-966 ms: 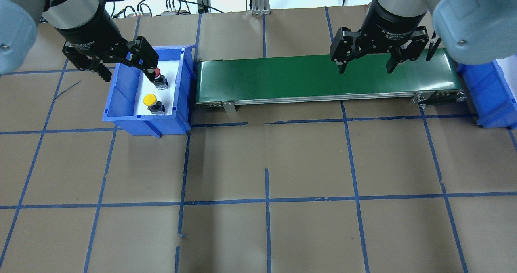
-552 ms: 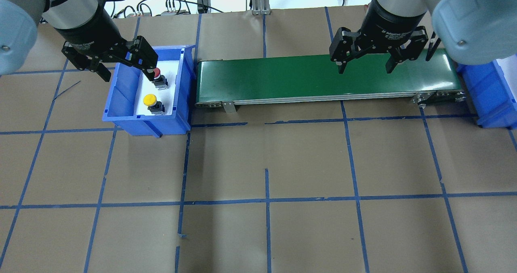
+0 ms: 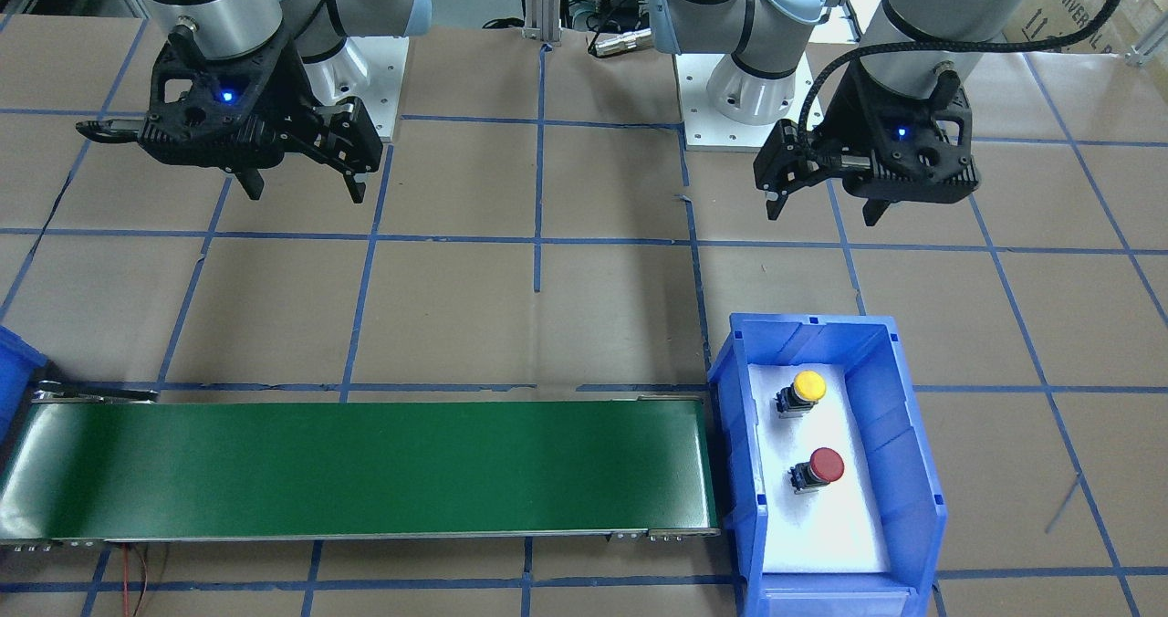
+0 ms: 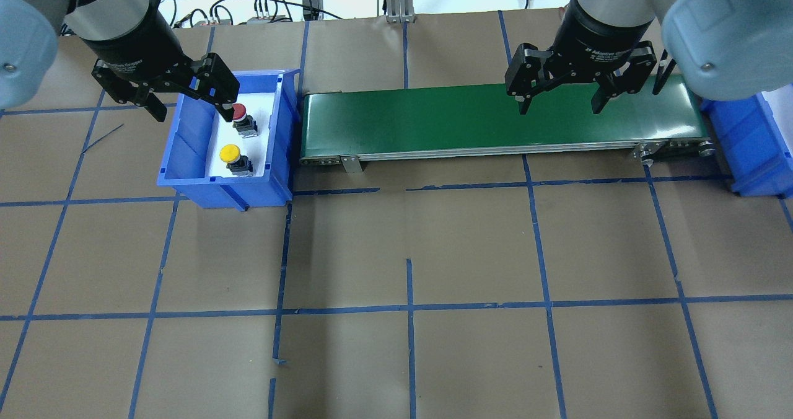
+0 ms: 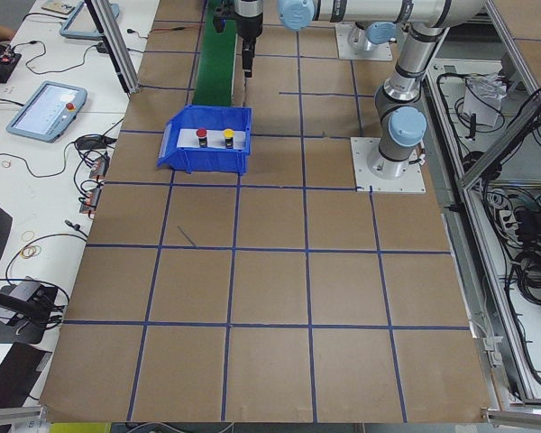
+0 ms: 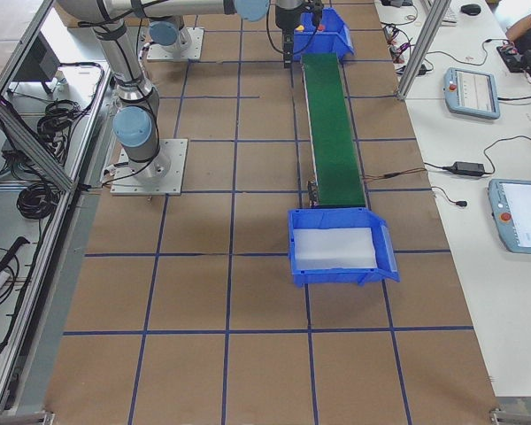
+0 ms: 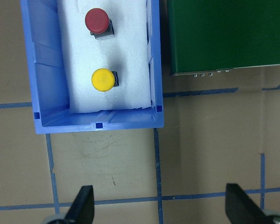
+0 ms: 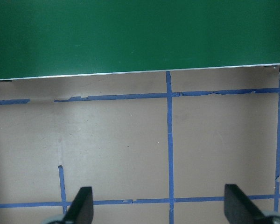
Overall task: Transport two buttons from left to right
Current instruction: 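Move the left gripper down over the yellow button in the bin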
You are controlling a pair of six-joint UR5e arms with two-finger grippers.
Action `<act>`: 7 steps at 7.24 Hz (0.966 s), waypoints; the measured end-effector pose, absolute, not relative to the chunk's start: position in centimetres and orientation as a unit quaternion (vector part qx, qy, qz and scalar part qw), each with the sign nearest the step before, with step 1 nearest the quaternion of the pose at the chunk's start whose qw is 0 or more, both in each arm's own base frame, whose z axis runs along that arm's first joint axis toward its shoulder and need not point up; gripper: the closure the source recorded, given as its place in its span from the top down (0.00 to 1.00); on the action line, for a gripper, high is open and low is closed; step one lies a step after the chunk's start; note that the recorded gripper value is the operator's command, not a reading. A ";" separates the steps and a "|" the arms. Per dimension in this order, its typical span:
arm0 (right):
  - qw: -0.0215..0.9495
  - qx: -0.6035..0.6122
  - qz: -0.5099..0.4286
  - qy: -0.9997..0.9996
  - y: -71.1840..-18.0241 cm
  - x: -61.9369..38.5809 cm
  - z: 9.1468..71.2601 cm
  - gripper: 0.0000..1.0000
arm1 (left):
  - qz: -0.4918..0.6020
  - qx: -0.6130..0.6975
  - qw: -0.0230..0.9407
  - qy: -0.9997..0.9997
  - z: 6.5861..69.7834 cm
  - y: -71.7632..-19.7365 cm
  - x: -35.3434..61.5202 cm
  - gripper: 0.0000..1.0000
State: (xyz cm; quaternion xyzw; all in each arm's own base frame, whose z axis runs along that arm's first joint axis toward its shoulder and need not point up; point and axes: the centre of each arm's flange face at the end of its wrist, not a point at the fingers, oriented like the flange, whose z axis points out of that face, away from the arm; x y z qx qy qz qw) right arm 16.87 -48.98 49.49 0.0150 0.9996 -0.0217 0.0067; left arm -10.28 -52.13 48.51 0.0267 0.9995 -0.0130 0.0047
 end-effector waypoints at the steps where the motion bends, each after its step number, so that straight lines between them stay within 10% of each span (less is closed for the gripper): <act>1: 0.006 0.015 -0.021 1.000 -49.0 16.9 49.5 1.00 | -0.019 0.019 0.005 1.000 46.5 -55.0 -8.6 1.00; 7: 0.009 0.019 -0.022 1.000 -49.0 16.9 49.5 1.00 | 0.029 0.018 -0.022 0.999 31.2 -62.2 -3.5 1.00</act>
